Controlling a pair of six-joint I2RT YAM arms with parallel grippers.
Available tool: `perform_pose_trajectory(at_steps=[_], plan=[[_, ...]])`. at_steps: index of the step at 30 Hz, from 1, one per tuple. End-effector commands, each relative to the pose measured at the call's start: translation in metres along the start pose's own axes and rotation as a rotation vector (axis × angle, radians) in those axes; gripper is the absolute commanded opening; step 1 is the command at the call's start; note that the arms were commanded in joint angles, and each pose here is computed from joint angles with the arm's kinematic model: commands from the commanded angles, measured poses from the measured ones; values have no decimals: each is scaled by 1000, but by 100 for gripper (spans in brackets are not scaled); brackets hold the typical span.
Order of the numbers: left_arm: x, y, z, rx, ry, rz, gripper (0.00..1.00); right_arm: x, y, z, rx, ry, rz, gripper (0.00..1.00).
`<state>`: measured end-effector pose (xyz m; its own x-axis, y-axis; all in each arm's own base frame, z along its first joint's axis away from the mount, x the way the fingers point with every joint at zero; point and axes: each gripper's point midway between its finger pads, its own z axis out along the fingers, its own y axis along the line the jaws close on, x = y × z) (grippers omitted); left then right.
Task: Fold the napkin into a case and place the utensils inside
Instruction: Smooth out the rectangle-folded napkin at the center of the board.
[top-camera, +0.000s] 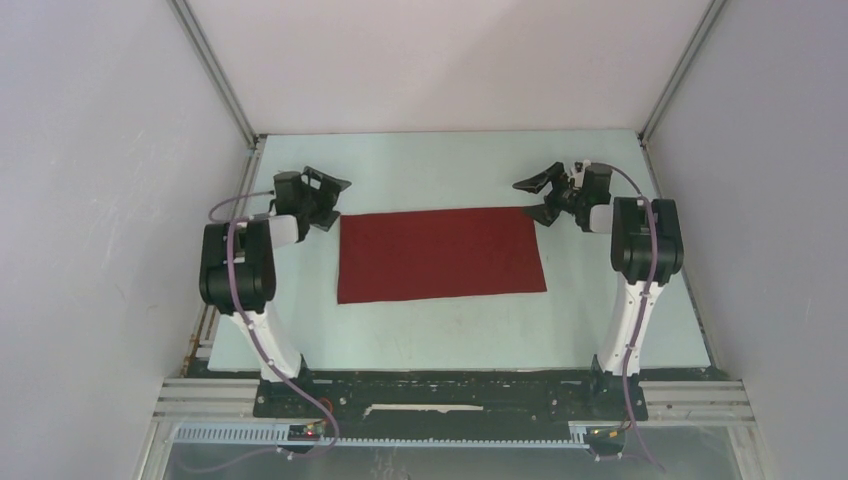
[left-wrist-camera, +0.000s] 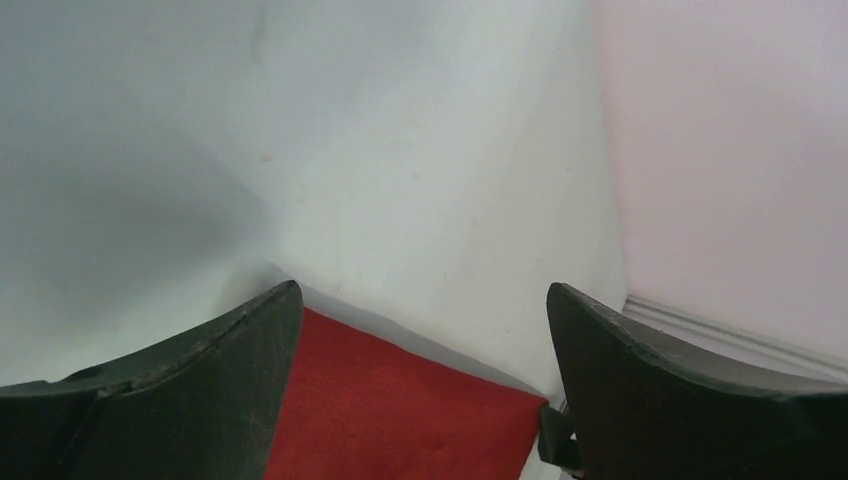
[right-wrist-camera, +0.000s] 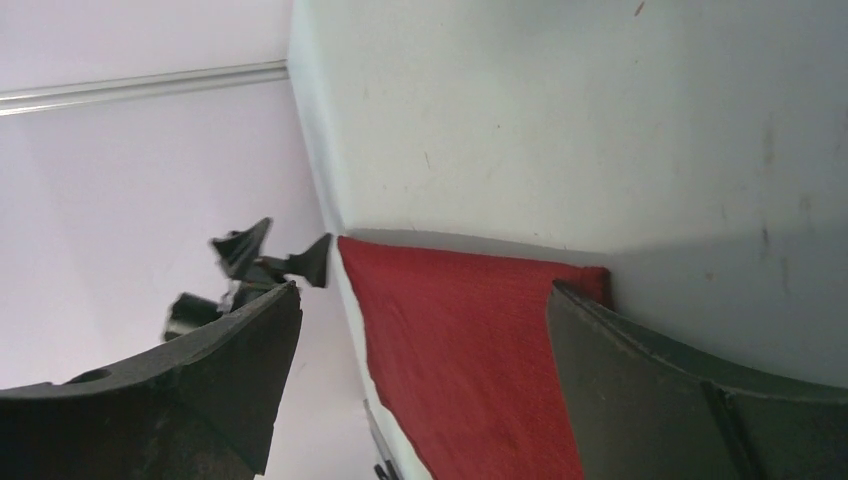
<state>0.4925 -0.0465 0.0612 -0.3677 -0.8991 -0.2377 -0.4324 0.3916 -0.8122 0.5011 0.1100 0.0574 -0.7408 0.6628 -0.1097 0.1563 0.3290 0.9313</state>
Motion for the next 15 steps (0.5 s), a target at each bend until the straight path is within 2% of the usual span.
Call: perform_pose_trajectory(at_steps=[1, 4, 6, 9, 11, 15], plan=[[6, -65, -37, 85, 5, 160, 100, 2, 54, -12, -3, -29, -150, 100], [51, -101, -49, 200, 154, 118, 100, 41, 86, -6, -5, 54, -258, 100], [80, -112, -54, 230, 213, 136, 100, 70, 89, 7, -1, 115, -269, 100], [122, -121, -47, 278, 273, 147, 100, 116, 97, 41, -78, 214, -233, 100], [145, -121, -34, 303, 339, 87, 98, 133, 104, 58, -149, 251, -166, 100], [151, -109, -6, 338, 342, -5, 95, 140, 105, 84, -225, 243, -89, 100]])
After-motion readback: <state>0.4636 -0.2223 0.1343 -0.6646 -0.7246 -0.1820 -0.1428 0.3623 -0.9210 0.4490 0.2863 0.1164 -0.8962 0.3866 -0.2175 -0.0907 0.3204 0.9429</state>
